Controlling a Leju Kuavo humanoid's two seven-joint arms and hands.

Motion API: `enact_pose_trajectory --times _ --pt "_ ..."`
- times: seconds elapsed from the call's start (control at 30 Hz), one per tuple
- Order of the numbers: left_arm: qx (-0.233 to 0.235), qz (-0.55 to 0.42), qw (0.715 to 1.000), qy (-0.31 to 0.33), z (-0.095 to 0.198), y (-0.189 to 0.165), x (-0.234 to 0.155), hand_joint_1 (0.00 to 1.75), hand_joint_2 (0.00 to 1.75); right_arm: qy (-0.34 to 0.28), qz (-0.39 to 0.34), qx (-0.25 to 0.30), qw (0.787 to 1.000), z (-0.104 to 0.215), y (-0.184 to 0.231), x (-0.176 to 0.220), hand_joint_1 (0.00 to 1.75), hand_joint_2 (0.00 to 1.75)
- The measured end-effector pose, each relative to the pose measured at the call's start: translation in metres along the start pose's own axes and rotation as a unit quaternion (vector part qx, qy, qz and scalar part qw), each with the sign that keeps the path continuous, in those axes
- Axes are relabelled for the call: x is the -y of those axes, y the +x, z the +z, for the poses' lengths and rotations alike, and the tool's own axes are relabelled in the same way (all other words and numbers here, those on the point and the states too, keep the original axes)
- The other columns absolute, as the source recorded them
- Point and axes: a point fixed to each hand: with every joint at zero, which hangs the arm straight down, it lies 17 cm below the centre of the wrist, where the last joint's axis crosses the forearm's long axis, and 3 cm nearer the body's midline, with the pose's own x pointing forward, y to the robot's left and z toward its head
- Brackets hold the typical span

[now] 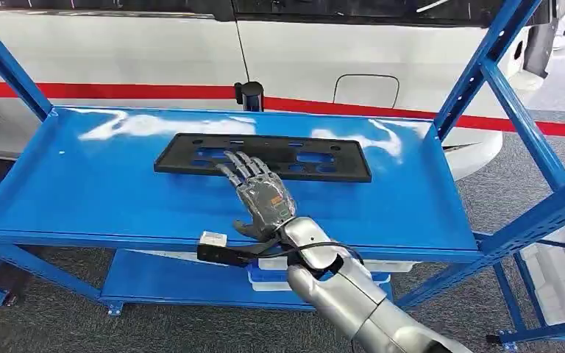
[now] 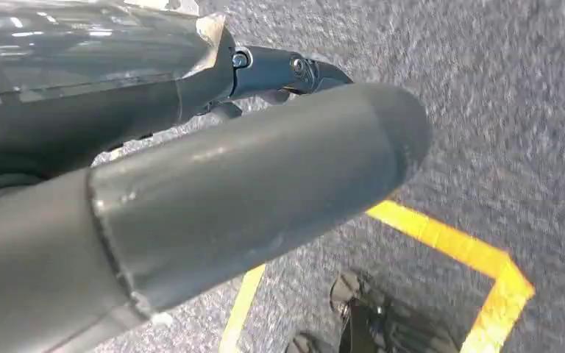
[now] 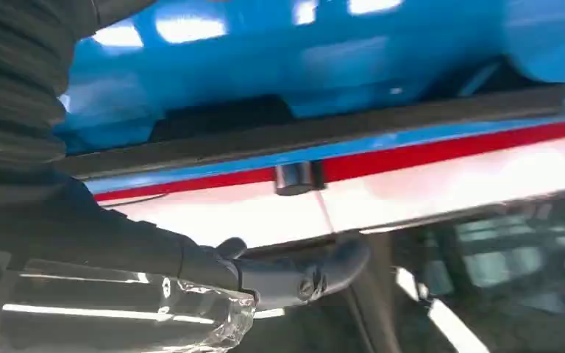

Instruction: Take the parts from the cabinet and place them on the table.

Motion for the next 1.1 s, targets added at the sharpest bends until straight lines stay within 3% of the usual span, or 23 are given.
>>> enact_pose_trajectory --times 0.17,0.5,0.53,0.57,0.6,0.8,1.1 --pt "-0.017 0.009 1.0 0.007 0.0 -0.006 -0.002 0.0 0.0 0.017 0.041 -0.09 0.995 -0.019 -0.061 -0.009 0.0 1.75" --pt "-0.026 0.022 0.999 0.02 -0.001 -0.009 -0.008 0.0 0.0 0.036 0.059 -0.208 0.976 -0.008 -0.141 -0.01 0.0 1.75" --pt "-0.029 0.023 0.999 0.021 -0.001 -0.01 -0.008 0.0 0.0 0.035 0.059 -0.218 0.973 -0.006 -0.149 -0.009 0.23 1.75" --pt "-0.031 0.023 0.999 0.022 -0.001 -0.011 -0.009 0.0 0.0 0.034 0.06 -0.226 0.972 -0.004 -0.156 -0.007 1.47 1.75" --pt "-0.032 0.023 0.999 0.022 -0.001 -0.011 -0.009 0.0 0.0 0.035 0.061 -0.234 0.97 0.0 -0.164 -0.007 1.75 1.75" --pt "-0.011 0.016 1.0 0.023 -0.001 -0.005 -0.009 0.0 0.0 0.031 0.049 -0.258 0.964 0.016 -0.195 -0.011 1.75 1.75" --pt "0.06 0.007 0.998 0.028 -0.002 0.02 -0.015 0.0 0.0 0.011 0.028 -0.248 0.968 0.028 -0.2 -0.017 1.75 1.75"
